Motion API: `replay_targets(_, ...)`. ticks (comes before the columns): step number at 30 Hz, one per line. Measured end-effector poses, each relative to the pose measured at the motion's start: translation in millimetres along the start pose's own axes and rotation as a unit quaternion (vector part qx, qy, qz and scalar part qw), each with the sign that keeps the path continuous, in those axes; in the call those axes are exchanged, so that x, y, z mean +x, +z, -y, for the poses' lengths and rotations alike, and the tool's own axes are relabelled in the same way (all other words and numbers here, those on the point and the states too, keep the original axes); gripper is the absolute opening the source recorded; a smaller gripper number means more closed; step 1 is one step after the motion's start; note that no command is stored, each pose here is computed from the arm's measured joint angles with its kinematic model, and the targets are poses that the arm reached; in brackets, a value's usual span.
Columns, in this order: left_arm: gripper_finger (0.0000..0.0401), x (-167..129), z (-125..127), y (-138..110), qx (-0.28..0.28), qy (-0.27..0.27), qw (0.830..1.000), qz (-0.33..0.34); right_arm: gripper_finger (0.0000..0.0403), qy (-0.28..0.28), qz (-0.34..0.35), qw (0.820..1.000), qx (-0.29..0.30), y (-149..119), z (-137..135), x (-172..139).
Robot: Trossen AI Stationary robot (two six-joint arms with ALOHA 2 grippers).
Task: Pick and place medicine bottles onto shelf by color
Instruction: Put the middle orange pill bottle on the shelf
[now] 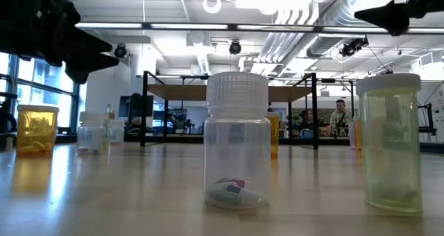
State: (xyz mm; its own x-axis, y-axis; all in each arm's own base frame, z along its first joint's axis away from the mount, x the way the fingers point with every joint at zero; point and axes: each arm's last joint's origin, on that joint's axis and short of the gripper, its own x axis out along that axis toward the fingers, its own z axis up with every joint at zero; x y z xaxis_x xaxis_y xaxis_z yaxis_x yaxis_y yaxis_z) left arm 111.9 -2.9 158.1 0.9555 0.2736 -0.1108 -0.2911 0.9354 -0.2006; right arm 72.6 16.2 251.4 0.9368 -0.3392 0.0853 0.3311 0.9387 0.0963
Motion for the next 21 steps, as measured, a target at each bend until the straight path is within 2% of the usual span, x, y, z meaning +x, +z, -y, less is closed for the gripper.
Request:
replay_targets(6, 0.0202, 0.0, -0.1, -0.1, 0.0, 0.0, 1.0, 0.0, 0.0332, -0.031, -0.045, 0.998, -0.023, 13.6, -2.5, 8.7)
replay_targets(15, 0.0202, 0.0, -0.7, 0.2, 0.015, 0.011, 1.0, 0.003, 0.0332, -0.055, -0.115, 0.992, -0.015, 22.9, -10.3, 30.8)
replay_targets(21, 0.0202, 0.0, -0.7, 0.5, 0.009, 0.013, 1.0, 0.005, 0.0332, -0.02, -0.17, 0.985, -0.009, 16.4, -16.0, 51.7)
